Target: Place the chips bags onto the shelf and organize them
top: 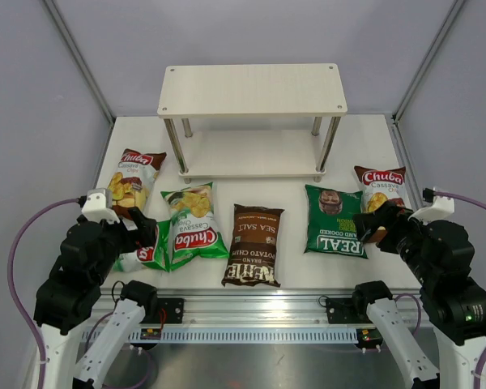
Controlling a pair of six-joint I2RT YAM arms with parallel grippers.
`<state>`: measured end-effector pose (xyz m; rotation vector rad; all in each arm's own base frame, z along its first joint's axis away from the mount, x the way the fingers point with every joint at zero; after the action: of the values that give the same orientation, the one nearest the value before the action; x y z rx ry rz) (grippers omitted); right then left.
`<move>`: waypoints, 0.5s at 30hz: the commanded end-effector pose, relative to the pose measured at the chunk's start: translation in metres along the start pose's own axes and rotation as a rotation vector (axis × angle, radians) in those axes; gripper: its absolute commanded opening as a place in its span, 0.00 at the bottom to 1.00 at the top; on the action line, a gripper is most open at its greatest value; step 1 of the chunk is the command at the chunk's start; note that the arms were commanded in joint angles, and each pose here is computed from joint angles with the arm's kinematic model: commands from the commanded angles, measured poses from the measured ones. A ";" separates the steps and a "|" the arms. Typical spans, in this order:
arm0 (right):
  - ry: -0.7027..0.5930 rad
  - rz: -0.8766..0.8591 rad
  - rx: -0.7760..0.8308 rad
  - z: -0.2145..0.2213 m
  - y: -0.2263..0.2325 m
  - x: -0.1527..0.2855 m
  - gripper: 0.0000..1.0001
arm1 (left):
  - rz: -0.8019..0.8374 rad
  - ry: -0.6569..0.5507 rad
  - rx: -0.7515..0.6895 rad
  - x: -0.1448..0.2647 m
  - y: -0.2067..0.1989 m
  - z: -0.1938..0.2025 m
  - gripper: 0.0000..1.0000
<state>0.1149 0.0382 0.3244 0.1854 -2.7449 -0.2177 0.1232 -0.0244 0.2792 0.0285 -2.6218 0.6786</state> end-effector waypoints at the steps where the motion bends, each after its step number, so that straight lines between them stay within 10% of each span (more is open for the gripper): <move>1: -0.069 0.008 0.015 -0.014 -0.001 0.007 1.00 | 0.053 -0.032 0.008 0.005 -0.009 -0.009 0.99; 10: -0.084 -0.149 0.013 -0.008 0.020 0.007 1.00 | 0.056 -0.006 0.104 -0.013 -0.017 -0.003 0.99; 15: -0.081 -0.192 -0.032 0.003 0.026 -0.002 0.99 | 0.341 0.194 0.179 -0.044 -0.070 0.026 0.99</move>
<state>0.1090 0.0533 0.3209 0.3439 -2.7860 -0.2769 0.1444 -0.0557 0.2669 -0.1113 -2.5282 0.8432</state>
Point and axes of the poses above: each gripper's point midway between its finger pads, its own x axis back along the fingers, its own y axis along the line the jaws close on, z = x × y, the point moved 3 cm from there along x, back along the fingers, and after that the axes turned 15 degrees about x, right-handed, at the moved point
